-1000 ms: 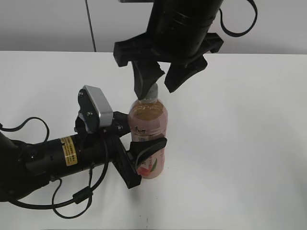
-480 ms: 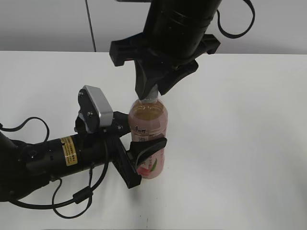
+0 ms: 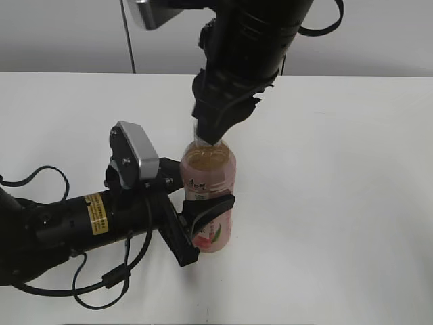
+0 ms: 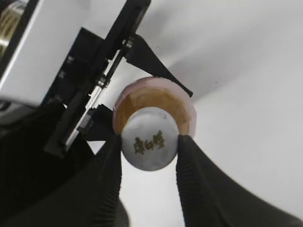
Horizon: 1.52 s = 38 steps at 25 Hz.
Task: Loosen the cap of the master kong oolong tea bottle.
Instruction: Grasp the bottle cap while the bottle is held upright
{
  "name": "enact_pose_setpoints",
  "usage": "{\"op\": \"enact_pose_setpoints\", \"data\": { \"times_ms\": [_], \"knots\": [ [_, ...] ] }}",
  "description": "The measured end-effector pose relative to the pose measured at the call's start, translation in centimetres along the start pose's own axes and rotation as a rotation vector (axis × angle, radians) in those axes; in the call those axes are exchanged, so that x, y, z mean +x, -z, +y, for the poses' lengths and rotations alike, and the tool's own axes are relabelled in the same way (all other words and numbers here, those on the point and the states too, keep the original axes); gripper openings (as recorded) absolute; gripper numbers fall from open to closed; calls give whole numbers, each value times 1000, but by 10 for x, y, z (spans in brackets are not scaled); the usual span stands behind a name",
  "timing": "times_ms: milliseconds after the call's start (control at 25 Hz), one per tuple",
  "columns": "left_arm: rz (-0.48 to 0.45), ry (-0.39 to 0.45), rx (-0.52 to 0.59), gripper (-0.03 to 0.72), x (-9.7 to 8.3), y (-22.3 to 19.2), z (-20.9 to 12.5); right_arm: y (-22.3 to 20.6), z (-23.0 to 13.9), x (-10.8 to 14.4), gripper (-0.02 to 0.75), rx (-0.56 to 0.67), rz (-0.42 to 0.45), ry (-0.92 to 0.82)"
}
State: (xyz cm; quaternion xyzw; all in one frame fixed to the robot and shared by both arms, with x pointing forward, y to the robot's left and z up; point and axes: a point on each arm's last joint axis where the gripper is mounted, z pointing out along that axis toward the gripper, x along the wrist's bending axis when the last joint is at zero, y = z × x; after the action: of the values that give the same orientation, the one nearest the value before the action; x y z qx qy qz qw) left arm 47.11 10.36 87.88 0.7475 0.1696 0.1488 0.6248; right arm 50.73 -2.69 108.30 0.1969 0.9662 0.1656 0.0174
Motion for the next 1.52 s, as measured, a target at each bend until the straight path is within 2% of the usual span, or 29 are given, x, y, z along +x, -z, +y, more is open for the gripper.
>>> {"op": "enact_pose_setpoints", "data": {
  "times_ms": [160,280,400,600,680,840,1080,1280,1520],
  "knots": [
    [-2,-3,0,379,0,0,0,1,0,-1,269,0,-7,411],
    [-4,-6,0,377,-1,0,0,1,1,-1,269,-1,-11,602],
    [-4,-6,0,377,-1,0,0,1,1,-1,265,-1,-13,669],
    [-4,-6,0,376,-1,0,0,1,1,-1,265,-3,-13,683],
    [-4,-6,0,376,-1,0,0,1,1,-1,301,-3,-13,683],
    [-3,-4,0,376,-1,0,0,1,2,1,387,-18,4,621],
    [-2,-3,0,376,0,0,0,1,2,2,433,-22,16,436],
    [-1,-3,0,376,0,0,0,1,2,2,505,-15,19,80],
    [0,-2,0,375,0,0,0,1,1,1,519,-9,15,-272]
  ]
}}
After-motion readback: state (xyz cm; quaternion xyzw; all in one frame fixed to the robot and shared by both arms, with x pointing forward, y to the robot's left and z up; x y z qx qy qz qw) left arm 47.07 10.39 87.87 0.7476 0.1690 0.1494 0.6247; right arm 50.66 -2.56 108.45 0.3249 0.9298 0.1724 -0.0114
